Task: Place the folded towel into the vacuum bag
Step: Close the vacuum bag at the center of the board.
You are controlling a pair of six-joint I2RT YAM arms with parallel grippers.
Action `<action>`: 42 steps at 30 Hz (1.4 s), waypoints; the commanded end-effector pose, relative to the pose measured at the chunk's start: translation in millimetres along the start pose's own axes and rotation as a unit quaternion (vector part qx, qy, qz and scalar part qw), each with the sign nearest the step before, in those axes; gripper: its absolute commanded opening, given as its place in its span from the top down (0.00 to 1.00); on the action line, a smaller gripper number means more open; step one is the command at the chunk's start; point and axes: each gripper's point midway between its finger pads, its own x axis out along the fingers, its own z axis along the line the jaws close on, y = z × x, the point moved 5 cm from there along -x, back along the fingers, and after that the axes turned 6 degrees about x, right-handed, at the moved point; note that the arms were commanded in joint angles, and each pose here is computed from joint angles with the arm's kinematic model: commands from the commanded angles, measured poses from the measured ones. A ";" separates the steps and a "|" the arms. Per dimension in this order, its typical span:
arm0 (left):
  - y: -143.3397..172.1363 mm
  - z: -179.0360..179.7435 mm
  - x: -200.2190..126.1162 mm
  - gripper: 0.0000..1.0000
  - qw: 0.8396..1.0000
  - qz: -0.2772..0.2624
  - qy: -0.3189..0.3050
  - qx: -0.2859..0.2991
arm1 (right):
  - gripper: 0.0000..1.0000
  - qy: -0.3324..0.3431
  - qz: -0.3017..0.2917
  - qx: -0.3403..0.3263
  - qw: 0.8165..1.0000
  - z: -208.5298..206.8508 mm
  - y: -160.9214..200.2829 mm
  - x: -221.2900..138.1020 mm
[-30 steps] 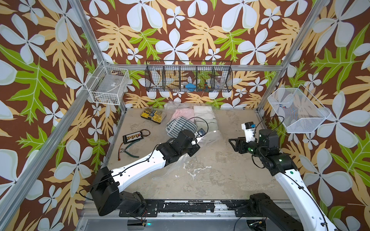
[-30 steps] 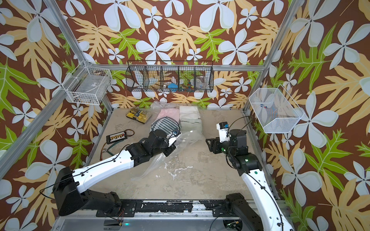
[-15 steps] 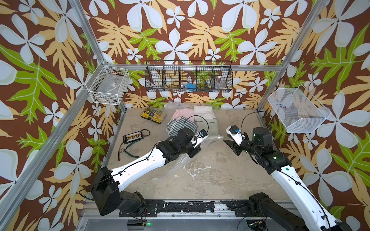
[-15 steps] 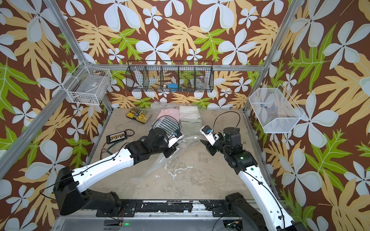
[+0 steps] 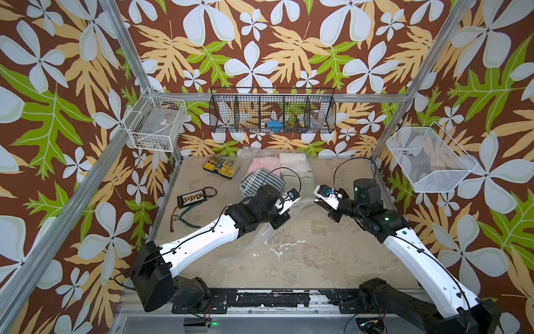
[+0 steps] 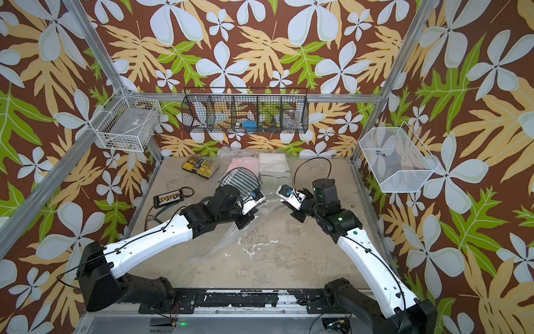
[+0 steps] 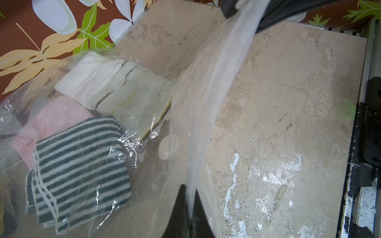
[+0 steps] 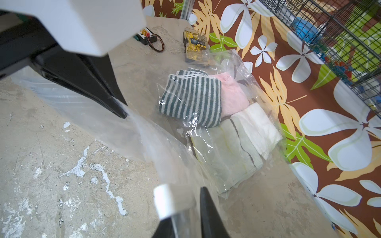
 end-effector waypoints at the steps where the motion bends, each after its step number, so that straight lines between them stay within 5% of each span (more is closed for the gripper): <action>1: -9.8 4.8 -3.6 1.00 1.000 -0.018 -0.012 -0.001 | 0.92 -0.006 -0.006 -0.015 1.000 1.9 -4.4 -1.6; 4: -11.2 6.7 -3.9 1.00 1.000 -0.018 -0.017 -0.003 | 1.00 -0.004 -0.003 -0.017 1.000 1.1 -4.0 -0.7; 12: -21.0 11.0 -15.9 0.99 1.000 -0.013 -0.023 -0.011 | 1.00 -0.012 -0.014 -0.017 1.000 5.7 -11.8 -3.3; 17: -39.5 3.3 -41.6 0.62 0.999 -0.050 0.016 -0.007 | 1.00 -0.023 -0.026 -0.022 0.999 13.4 -18.6 -8.9; 21: -62.9 -8.5 -51.1 0.50 0.990 -0.117 0.074 0.000 | 1.00 -0.043 -0.046 -0.026 0.998 23.3 -27.2 -14.1; 33: -88.1 -24.5 -43.8 0.53 0.968 -0.195 0.148 0.060 | 1.00 -0.085 -0.067 -0.034 0.994 39.9 -32.5 -23.7; 42: -91.6 -25.1 -30.6 0.73 0.968 -0.174 0.166 0.068 | 1.00 -0.092 -0.070 -0.040 0.993 42.3 -34.2 -25.2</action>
